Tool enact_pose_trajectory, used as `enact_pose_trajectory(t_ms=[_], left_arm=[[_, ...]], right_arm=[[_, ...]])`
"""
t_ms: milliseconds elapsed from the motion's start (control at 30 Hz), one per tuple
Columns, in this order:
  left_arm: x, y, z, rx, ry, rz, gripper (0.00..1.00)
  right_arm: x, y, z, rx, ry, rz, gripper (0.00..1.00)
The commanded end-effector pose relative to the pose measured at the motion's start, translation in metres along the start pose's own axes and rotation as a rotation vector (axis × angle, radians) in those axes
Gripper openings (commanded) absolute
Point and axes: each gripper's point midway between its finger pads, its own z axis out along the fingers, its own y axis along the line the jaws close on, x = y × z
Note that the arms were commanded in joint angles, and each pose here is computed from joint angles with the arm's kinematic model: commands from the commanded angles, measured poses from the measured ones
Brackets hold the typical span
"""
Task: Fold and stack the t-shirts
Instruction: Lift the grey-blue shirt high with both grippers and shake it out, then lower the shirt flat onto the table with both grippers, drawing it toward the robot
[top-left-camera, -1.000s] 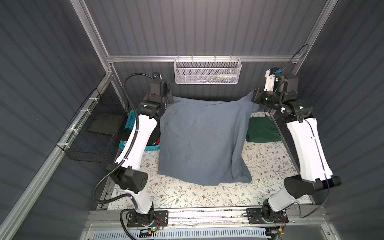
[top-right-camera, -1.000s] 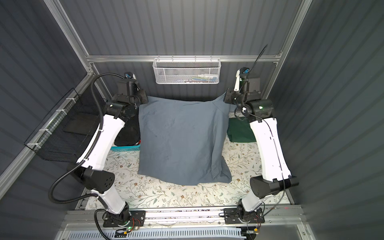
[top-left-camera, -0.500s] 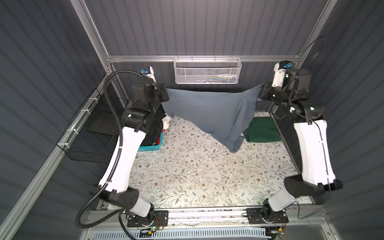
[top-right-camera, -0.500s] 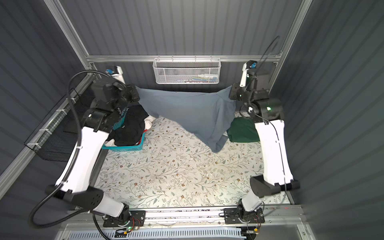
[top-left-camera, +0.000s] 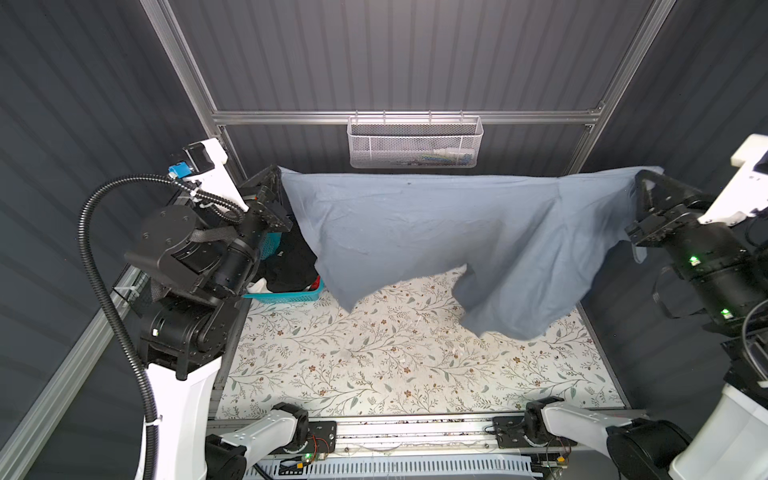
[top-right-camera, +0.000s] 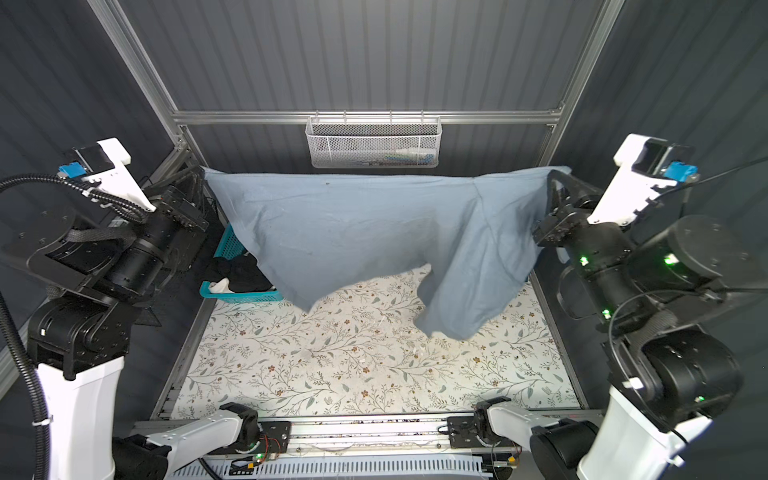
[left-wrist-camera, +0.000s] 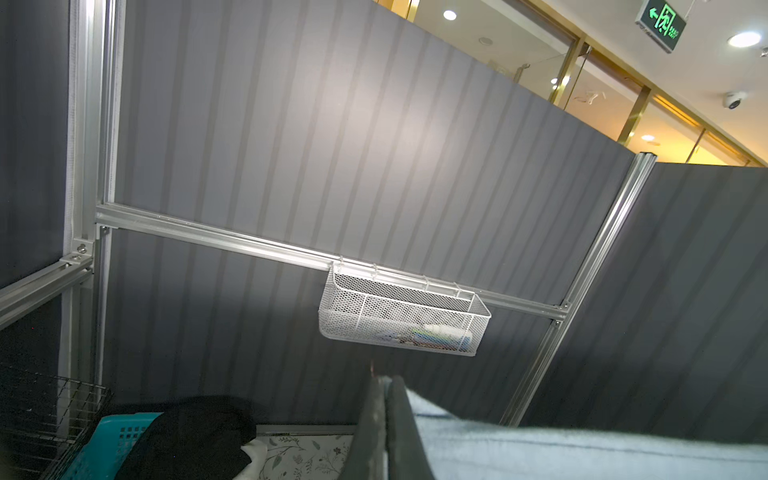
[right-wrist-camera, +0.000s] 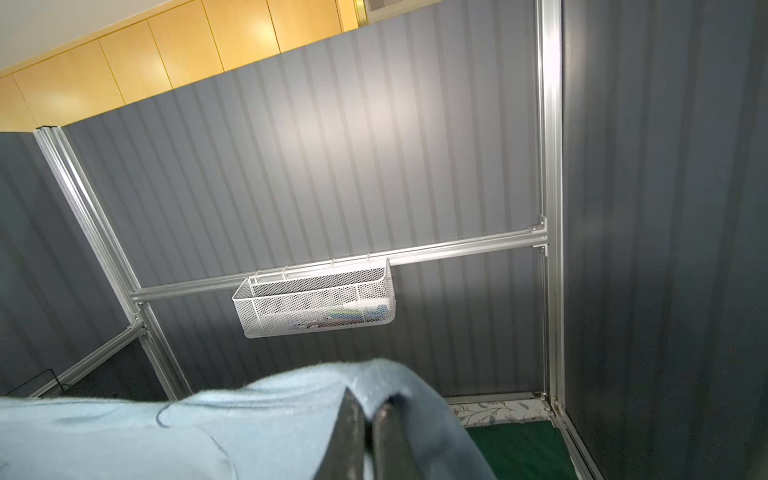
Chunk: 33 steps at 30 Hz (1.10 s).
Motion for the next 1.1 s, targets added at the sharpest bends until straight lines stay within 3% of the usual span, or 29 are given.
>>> enact_pose_trajectory(t_ms=[0,133,267,533,733,867,1067], left_arm=[[-0.007,0.014,-0.001,-0.085,-0.015,0.003,0.00],[0.012,0.029,0.012,-0.154,0.023,0.027,0.00],[0.055,0.043,0.033,-0.199,0.107,0.049,0.00],[0.225,0.098,0.097,-0.333,0.378,0.081,0.00],[0.324,0.162,0.143,-0.571,0.525,0.265,0.00],[0.374,0.184,0.173,-0.632,0.611,0.327,0.00],[0.408,0.199,0.200,-0.669,0.649,0.365,0.00]], right_arm=[[0.019,-0.007,0.033,0.051,0.071,-0.043,0.00],[0.058,-0.004,0.076,0.039,0.174,-0.053,0.00],[0.120,-0.004,0.122,0.026,0.298,-0.069,0.00],[0.290,-0.023,0.226,0.048,0.548,-0.128,0.00],[0.417,-0.047,0.301,0.144,0.761,-0.155,0.00],[0.462,-0.048,0.329,0.171,0.814,-0.168,0.00],[0.492,-0.050,0.345,0.209,0.815,-0.206,0.00]])
